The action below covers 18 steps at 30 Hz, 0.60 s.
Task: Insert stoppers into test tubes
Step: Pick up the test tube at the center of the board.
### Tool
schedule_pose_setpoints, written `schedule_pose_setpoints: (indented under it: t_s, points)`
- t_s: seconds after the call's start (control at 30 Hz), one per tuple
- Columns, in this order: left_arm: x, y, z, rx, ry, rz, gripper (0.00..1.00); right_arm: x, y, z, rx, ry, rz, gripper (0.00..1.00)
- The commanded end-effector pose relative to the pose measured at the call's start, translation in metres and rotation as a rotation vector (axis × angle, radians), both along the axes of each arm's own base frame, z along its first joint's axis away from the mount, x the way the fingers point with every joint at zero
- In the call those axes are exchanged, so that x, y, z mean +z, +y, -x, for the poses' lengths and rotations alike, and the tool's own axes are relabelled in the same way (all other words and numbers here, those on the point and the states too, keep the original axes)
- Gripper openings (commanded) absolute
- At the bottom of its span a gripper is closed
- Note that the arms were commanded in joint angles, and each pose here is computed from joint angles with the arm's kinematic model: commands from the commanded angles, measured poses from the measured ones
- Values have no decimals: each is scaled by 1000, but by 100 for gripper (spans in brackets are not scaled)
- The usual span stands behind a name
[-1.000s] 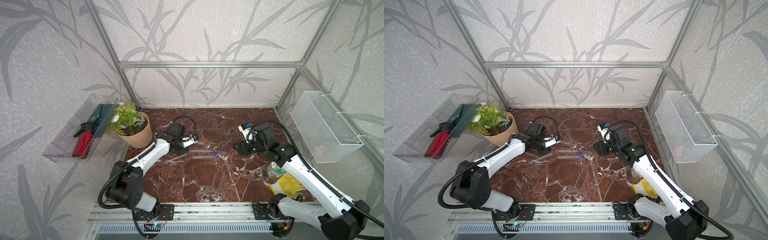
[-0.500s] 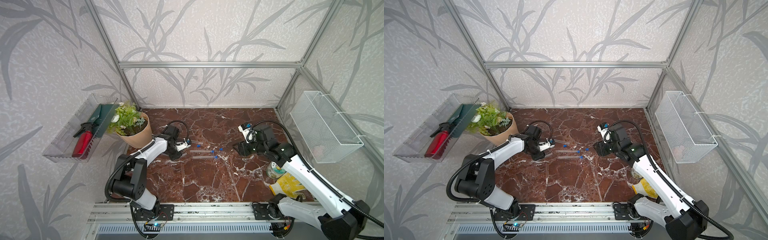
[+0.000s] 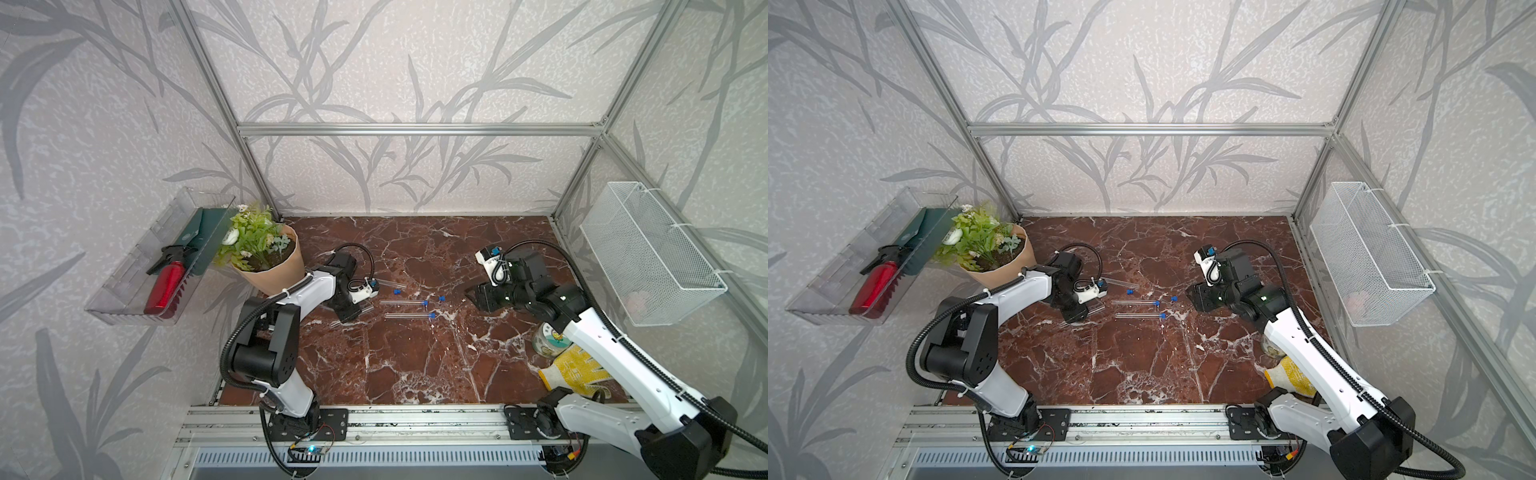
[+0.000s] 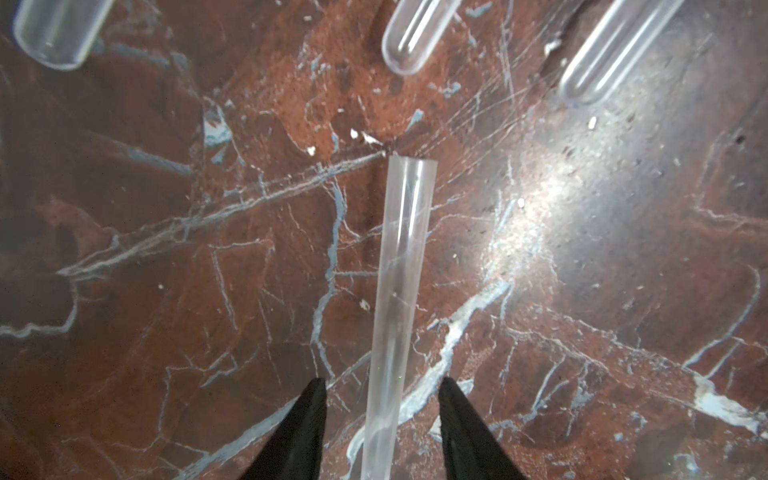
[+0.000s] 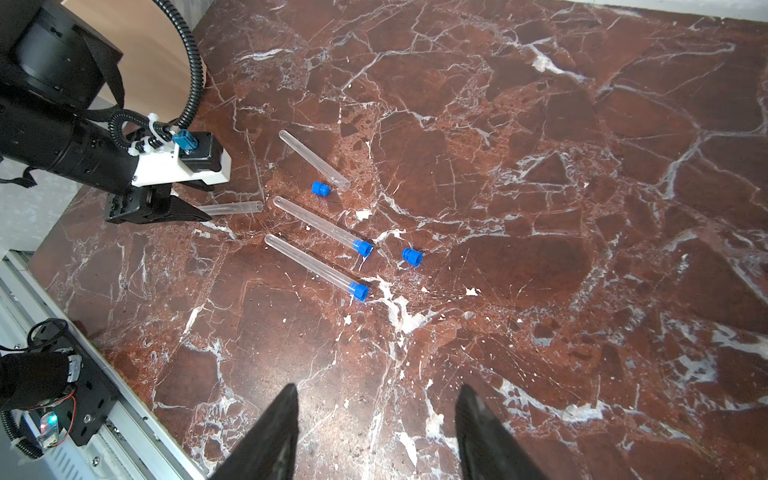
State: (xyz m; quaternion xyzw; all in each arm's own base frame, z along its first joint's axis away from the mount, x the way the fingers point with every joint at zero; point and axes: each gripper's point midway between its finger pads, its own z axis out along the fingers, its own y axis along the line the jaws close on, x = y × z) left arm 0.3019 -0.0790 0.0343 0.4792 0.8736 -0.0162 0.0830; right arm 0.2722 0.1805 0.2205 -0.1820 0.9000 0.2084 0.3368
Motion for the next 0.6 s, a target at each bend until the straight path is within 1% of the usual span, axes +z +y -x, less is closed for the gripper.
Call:
schedule_pose_setpoints:
  t_s: [0.0, 0.47, 0.57]
  points:
    - [0, 0, 2, 1, 30, 4, 45, 6, 2, 0, 4, -5, -17, 60]
    - [-11, 3, 5, 9, 93, -19, 33, 6, 1, 1, 2, 0, -17, 60]
    - [-12, 3, 6, 9, 107, -22, 32, 5, 2, 0, -4, 7, -22, 60]
